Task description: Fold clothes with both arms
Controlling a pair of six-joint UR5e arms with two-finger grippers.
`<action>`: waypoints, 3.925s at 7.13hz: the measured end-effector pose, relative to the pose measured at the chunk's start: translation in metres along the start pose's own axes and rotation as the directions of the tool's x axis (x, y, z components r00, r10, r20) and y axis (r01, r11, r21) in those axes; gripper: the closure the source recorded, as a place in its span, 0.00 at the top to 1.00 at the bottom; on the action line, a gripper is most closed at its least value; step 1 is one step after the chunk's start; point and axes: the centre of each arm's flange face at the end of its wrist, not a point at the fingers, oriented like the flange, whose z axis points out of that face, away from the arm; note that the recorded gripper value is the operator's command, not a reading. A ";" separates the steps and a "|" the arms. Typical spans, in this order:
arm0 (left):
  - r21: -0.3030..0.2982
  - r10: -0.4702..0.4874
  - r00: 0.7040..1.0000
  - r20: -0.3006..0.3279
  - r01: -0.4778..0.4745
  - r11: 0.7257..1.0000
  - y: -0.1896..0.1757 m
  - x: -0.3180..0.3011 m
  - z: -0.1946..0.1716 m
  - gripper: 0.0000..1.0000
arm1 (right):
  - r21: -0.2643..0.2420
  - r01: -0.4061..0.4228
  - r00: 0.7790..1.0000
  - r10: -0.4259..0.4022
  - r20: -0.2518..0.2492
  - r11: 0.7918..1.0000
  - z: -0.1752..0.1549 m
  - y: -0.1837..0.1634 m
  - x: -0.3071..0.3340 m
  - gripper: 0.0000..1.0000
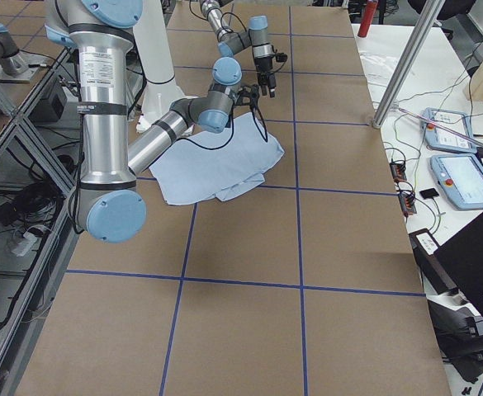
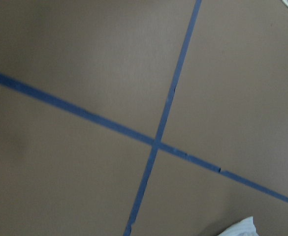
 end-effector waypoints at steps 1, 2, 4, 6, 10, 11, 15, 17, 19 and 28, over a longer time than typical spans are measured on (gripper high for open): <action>0.009 -0.007 0.999 0.041 0.007 1.000 0.032 -0.005 0.012 0.98 | 0.040 -0.002 1.000 0.002 -0.004 0.999 -0.004 -0.007 0.000 1.00; 0.017 -0.005 0.997 0.075 0.004 1.000 0.048 -0.015 0.027 0.98 | 0.061 -0.002 1.000 0.002 -0.006 0.998 -0.005 -0.011 0.000 1.00; 0.026 -0.002 0.993 0.114 -0.001 1.000 0.055 -0.025 0.047 0.97 | 0.072 -0.001 1.000 0.001 -0.007 0.997 -0.004 -0.014 -0.001 1.00; 0.025 -0.005 0.992 0.123 0.002 1.000 0.058 -0.019 0.058 0.92 | 0.079 -0.002 1.000 0.003 -0.008 0.997 -0.005 -0.015 0.000 1.00; 0.017 0.000 0.991 0.134 -0.002 1.000 0.065 -0.021 0.065 0.86 | 0.088 -0.003 1.000 0.004 -0.008 0.996 -0.007 -0.017 0.000 1.00; 0.015 0.000 0.990 0.138 -0.002 1.000 0.067 -0.024 0.066 0.79 | 0.090 -0.004 1.000 0.005 -0.008 0.996 -0.008 -0.018 0.000 1.00; 0.002 0.002 0.991 0.137 -0.002 1.000 0.075 -0.023 0.068 0.20 | 0.093 -0.007 1.000 0.008 -0.007 0.996 -0.010 -0.019 0.001 1.00; -0.001 0.004 0.991 0.130 -0.004 1.000 0.076 -0.020 0.066 0.00 | 0.098 -0.009 1.000 0.009 -0.007 0.995 -0.012 -0.021 0.002 1.00; 0.000 0.004 0.992 0.123 -0.004 1.000 0.076 -0.017 0.061 0.00 | 0.104 -0.010 1.000 0.011 -0.008 0.994 -0.014 -0.022 0.003 1.00; 0.310 0.152 0.983 0.101 -0.176 0.934 -0.164 0.012 0.077 0.00 | 0.176 -0.034 0.998 0.042 -0.045 0.984 -0.008 -0.038 0.016 1.00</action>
